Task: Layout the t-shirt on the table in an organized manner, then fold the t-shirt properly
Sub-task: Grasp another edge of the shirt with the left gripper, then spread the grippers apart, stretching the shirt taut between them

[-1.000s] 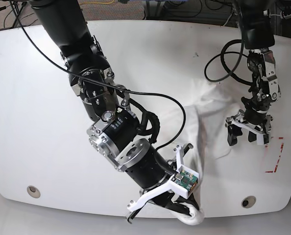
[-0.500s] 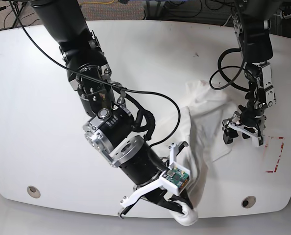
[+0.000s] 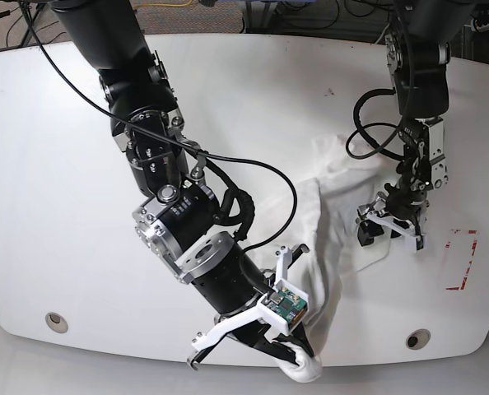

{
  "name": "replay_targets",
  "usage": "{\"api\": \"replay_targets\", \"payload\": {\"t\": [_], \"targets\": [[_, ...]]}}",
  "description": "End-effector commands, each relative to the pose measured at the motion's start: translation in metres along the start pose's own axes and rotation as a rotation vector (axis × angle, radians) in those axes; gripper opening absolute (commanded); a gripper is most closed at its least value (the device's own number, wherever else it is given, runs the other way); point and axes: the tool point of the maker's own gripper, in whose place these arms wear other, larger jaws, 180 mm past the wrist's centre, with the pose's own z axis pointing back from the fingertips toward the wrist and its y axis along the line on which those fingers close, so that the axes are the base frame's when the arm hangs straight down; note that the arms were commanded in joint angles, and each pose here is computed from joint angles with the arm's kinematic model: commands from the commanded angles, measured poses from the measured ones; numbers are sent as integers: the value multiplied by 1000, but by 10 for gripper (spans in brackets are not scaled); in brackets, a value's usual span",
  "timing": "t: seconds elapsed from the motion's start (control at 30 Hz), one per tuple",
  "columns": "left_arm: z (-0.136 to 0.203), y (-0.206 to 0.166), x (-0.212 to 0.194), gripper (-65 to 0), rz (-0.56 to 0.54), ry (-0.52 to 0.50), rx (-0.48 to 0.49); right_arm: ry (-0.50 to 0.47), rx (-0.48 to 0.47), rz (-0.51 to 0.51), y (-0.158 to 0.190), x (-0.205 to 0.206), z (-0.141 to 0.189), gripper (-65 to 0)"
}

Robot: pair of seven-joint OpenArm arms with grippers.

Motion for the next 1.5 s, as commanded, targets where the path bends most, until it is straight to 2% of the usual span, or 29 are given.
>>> {"api": "replay_targets", "payload": {"t": [0.0, 0.2, 0.3, 0.43, 0.63, 0.8, 1.1, 1.47], "targets": [[-5, -12, -9, -328, -41, 61, -26, -68, -33, 8, -12, 21, 1, -644], [-8, -25, -13, -567, -74, 76, -53, -62, -48, 1, -17, 18, 2, -644], [-8, -25, -12, -650, -75, 74, -53, -58, -59, -5, -21, 16, 3, -644], [-7, -23, -9, -650, -74, 66, -50, -50, -85, -15, -31, 12, 5, -644], [6, -13, 23, -650, -54, -33, -29, -9, -159, -57, -56, -7, 13, -644], [31, -8, 57, -650, -98, -125, -17, 43, -241, -96, -82, -31, 27, -644], [82, -2, 115, -650, -169, -235, 23, 120, -327, -74, -119, -62, 49, -644], [152, -18, 205, -650, -253, -457, 64, 134, -369, -42, -158, -62, 39, -644]]}}
